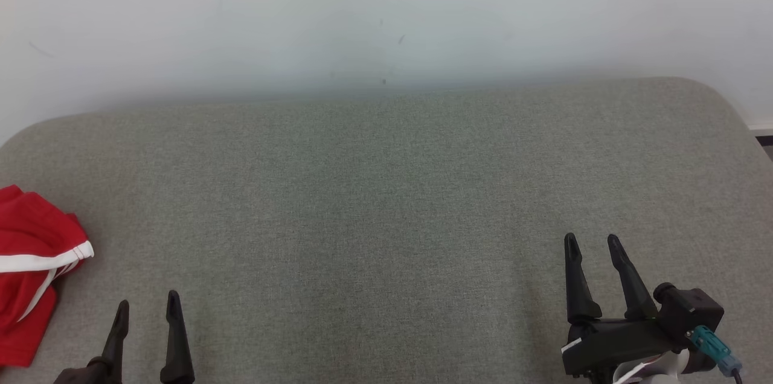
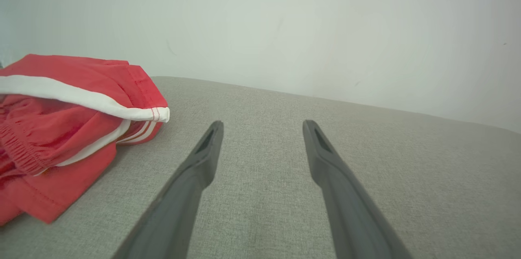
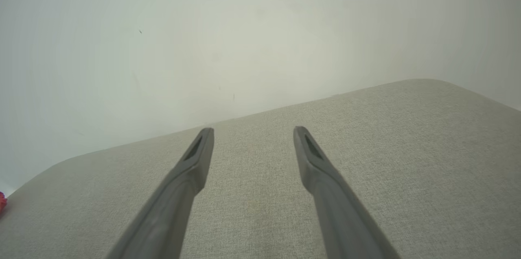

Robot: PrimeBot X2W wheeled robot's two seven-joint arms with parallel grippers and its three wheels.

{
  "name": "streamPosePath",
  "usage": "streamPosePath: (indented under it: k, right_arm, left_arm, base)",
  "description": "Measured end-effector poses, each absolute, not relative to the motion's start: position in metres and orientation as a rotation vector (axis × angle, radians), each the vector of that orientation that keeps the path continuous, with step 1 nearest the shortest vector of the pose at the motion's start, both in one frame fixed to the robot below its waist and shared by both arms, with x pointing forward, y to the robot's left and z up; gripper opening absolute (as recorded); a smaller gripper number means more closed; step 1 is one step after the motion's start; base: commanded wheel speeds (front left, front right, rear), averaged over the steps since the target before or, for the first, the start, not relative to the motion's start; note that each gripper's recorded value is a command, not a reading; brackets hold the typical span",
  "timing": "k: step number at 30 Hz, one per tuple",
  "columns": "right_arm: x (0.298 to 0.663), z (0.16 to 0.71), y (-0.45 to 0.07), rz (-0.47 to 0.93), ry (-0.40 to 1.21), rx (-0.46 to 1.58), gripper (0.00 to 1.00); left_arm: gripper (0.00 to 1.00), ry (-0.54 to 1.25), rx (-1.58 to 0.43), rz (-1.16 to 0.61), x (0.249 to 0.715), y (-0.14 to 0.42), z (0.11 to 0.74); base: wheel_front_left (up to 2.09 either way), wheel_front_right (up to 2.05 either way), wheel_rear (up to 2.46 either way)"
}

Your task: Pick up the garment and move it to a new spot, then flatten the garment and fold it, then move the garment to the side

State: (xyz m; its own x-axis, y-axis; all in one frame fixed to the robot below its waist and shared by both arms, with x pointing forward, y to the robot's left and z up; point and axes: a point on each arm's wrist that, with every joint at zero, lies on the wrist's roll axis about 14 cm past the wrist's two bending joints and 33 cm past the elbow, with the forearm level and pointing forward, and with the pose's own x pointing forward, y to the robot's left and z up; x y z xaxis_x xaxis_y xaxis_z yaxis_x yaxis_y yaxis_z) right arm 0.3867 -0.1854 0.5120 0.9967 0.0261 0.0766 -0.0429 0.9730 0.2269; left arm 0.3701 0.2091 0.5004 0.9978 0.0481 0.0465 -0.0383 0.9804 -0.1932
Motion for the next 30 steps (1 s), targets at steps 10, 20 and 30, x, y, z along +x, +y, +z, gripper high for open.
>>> streamPosePath:
  k: [10, 20, 30]
  right_arm:
    - [0.388, 0.524, -0.180, 0.060, -0.117, 0.157, 1.00]
    - [0.388, 0.531, -0.174, 0.083, -0.144, 0.084, 1.00]
    - [0.385, 0.531, -0.175, 0.083, -0.150, 0.048, 1.00]
  left_arm:
    - [1.00, -0.072, -0.108, 0.037, 0.368, 0.210, 0.506]
    - [1.00, -0.084, -0.032, 0.035, 0.366, 0.211, 0.508]
    - [1.00, -0.099, 0.006, 0.031, 0.364, 0.211, 0.512]
  base:
    - [0.00, 0.00, 0.00]
    - [0.00, 0.00, 0.00]
    - [0.00, 0.00, 0.00]
